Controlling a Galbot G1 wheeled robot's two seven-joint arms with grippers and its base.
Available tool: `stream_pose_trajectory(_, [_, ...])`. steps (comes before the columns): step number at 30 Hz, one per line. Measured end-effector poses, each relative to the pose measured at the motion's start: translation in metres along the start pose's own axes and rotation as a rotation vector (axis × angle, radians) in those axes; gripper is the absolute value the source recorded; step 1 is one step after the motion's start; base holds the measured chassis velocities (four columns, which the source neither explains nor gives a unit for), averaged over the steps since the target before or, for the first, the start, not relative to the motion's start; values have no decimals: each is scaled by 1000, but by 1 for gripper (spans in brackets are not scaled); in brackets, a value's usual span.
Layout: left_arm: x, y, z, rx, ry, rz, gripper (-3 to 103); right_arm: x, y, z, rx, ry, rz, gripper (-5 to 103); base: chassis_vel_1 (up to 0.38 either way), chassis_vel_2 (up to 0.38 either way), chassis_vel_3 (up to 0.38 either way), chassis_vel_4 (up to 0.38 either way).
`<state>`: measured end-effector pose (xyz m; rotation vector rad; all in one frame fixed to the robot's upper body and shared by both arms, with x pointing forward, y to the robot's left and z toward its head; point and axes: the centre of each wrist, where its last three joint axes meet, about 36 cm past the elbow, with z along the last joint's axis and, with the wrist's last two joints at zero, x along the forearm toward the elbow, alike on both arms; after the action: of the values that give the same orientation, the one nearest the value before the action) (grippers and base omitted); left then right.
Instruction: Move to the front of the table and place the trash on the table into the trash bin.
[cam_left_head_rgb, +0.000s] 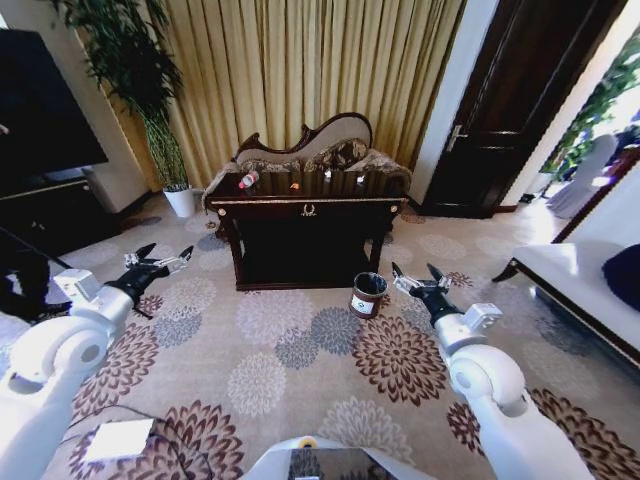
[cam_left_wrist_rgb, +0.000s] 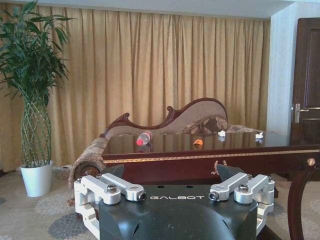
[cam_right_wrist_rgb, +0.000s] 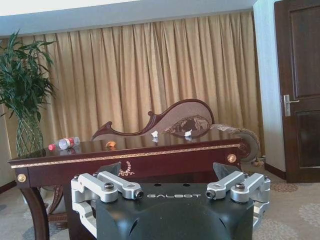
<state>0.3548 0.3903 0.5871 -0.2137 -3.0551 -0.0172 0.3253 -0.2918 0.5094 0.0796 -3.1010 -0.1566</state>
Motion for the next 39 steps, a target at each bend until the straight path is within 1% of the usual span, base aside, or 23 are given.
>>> stream_pose_trajectory(10, [-2,0,0,0,-3,4,100,0,0,1,1,-3,-2,100,-156,168,156,-147])
stream_pose_trajectory(19, [-2,-2,-1,-2,-7,11,100,-1,-1,2,1,-6,-1,100,-127,94,91,-113])
stream_pose_trajectory(27, [-2,-3,-1,-2,-13,16,100,-1,-1,3,3,-6,-2,100,-174,207,181,-171])
stream_pose_trajectory(39, [-1,-5,0,-1,-16,21,100,-1,0,4,2,-7,-7,100,-153,137,148,-143])
